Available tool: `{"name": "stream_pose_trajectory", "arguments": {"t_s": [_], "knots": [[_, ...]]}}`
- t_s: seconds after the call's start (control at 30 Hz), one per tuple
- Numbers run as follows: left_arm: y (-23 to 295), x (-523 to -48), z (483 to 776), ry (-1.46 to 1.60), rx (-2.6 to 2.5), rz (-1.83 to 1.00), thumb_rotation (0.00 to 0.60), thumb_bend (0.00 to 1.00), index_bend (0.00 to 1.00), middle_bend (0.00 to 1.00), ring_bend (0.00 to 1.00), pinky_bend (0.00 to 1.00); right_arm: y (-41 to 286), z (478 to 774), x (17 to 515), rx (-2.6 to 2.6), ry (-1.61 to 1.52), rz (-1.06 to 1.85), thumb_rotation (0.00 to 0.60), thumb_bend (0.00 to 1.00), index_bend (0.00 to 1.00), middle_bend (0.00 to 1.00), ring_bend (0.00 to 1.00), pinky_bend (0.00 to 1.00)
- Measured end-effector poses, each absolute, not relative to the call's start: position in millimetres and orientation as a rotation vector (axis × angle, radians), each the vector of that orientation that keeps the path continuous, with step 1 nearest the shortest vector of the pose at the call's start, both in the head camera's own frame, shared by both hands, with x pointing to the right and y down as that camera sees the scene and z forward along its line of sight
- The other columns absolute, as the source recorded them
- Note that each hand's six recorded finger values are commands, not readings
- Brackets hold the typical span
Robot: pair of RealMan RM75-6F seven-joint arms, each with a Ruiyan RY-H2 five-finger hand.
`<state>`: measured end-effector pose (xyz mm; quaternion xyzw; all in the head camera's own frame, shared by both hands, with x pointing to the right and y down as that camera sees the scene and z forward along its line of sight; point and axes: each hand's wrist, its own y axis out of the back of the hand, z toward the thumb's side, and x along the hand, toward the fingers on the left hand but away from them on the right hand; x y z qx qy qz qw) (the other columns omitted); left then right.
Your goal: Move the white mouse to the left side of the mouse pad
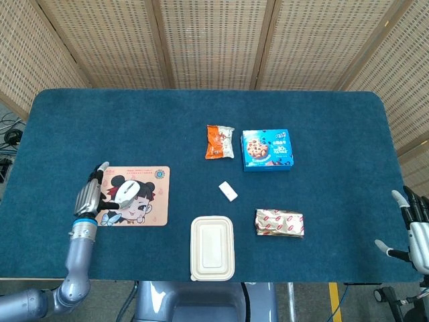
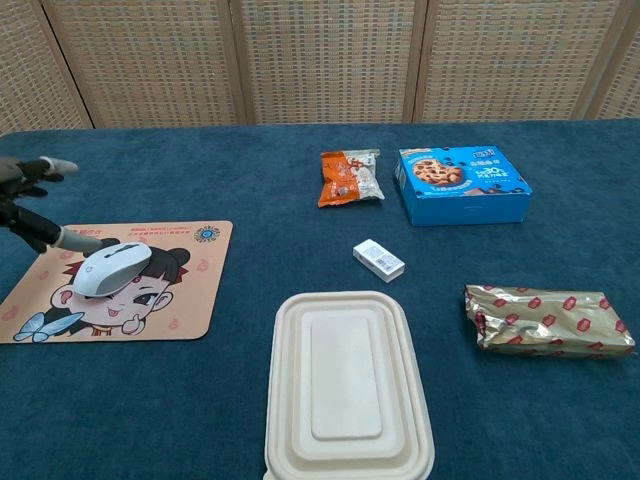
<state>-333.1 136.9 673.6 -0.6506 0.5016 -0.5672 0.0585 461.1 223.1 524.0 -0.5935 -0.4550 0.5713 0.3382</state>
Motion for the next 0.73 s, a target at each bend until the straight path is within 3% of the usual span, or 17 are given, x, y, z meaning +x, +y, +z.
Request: {"name": "stream_pose_trajectory", "arguments": {"t_s": [0.17, 0.23, 0.43, 0.73], "knots": [[121, -343, 639, 1.413, -1.956, -1.523, 0.600, 0.00, 0.00, 0.00, 0.00, 0.06, 223, 523, 460, -1.546, -1.184, 1.485, 0.600, 0.00, 0.00, 0.00, 0.00, 0.00], [116, -349, 624, 1.348, -1.929, -1.431, 0.600, 0.00, 0.00, 0.00, 0.00, 0.01, 223, 523, 459, -1.544, -1.184, 1.483, 0.600, 0.00, 0.00, 0.00, 0.00, 0.00], [129, -393, 583, 1.233, -1.803, -1.277, 0.600, 0.00, 0.00, 0.00, 0.00, 0.00, 224, 521, 458, -1.538, -1.182, 1.476, 0.600, 0.00, 0.00, 0.00, 0.00, 0.00], [189, -458, 550, 1.149, -1.744, -1.330, 0.600, 0.00, 0.00, 0.00, 0.00, 0.00, 225, 517, 457, -1.522, -1.185, 1.465, 0.600, 0.00, 0.00, 0.00, 0.00, 0.00]]}}
